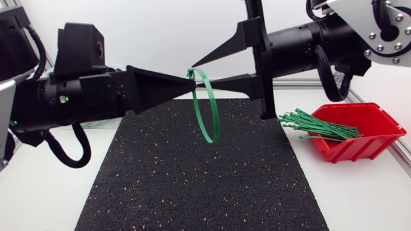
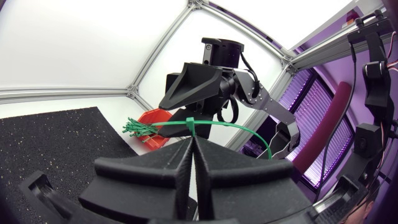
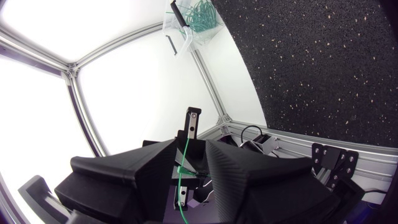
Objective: Take a green cable tie from the red box, thread the tail through the head to close it, then place it in the transparent bin on the left.
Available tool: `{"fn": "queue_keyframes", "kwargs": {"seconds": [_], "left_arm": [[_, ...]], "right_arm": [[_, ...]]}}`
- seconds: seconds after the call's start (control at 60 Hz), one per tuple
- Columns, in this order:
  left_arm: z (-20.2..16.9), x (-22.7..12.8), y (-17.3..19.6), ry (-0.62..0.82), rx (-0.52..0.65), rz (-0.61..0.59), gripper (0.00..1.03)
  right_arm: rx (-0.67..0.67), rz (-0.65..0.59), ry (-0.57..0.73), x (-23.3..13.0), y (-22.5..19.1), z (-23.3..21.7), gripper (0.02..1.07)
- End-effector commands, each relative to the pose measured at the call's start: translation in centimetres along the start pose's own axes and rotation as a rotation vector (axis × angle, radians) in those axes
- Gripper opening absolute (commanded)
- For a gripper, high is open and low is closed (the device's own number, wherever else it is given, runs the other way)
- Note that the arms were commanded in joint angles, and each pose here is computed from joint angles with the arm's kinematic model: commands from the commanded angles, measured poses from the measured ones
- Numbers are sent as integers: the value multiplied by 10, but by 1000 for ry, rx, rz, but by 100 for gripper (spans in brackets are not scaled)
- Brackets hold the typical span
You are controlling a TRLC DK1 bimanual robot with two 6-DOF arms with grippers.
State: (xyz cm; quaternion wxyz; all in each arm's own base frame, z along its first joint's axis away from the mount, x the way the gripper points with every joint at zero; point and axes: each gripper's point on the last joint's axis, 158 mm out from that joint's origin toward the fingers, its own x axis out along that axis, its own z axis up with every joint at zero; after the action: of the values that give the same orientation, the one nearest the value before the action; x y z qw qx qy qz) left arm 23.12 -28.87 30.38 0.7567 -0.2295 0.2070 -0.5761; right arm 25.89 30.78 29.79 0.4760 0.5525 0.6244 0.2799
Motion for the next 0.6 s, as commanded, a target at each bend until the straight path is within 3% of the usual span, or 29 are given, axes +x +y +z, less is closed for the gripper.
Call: {"fn": "queue_keyframes", "kwargs": {"seconds": [0.0, 0.2, 0.283, 0.367, 0.583], "left_arm": [[9, 2, -6, -11, -3, -21, 3], [9, 2, -6, -9, -4, -21, 3], [8, 2, -6, -8, -4, -23, 3], [8, 1, -6, -10, -3, -22, 3], [7, 0, -10, -7, 0, -33, 3]], "right_arm": [[-1, 8, 23, 4, 9, -7, 39], [-8, 2, 30, 9, 9, -11, 38], [-13, 5, 26, 8, 11, -11, 27], [-16, 6, 4, 9, 12, -8, 7], [-19, -6, 18, 16, 9, -12, 8]]}}
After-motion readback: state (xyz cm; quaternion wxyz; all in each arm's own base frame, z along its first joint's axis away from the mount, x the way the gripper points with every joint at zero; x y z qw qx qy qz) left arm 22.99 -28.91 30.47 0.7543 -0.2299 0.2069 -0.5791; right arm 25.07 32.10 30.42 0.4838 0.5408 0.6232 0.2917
